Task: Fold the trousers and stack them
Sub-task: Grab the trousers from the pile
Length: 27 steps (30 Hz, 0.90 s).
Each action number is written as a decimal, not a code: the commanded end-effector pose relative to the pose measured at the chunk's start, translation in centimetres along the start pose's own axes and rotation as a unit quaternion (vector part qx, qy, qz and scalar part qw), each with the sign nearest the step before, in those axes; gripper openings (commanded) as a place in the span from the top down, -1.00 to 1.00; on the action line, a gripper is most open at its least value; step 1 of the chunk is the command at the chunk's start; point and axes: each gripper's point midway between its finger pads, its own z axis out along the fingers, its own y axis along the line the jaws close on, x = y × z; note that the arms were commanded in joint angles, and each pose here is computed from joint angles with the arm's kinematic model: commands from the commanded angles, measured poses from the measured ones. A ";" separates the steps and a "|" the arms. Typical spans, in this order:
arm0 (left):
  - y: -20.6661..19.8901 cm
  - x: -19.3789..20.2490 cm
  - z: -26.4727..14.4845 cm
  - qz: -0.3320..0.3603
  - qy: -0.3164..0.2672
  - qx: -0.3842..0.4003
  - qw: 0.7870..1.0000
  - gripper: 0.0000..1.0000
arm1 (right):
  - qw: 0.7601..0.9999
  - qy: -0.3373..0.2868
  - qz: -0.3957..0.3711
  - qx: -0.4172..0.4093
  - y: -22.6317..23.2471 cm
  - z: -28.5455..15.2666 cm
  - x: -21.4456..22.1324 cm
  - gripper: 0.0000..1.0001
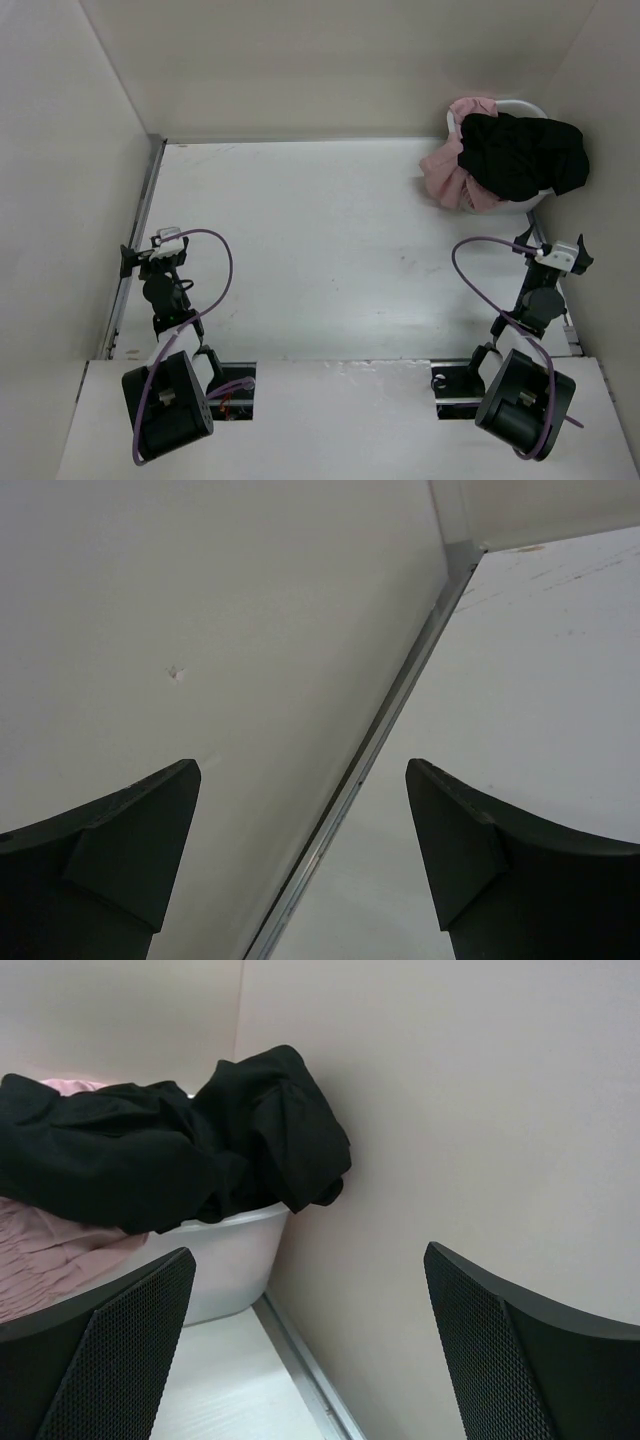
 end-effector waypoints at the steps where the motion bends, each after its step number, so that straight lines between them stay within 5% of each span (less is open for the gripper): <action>1: 0.5 -2.6 0.5 -0.007 -0.048 -0.006 0.999 -0.71 | 0.999 -0.045 -0.006 -0.014 0.6 -1.9 -1.2 -1.00; 20: 1.2 -2.1 0.9 -0.011 -0.038 -0.015 0.999 -0.72 | 0.998 -0.052 -0.017 -0.034 1.4 -2.1 -1.5 -1.00; 27: 0.4 -3.9 1.2 0.010 -0.058 -0.001 0.998 -0.70 | 0.982 -0.174 -0.054 -0.057 2.9 -2.6 -9.5 -1.00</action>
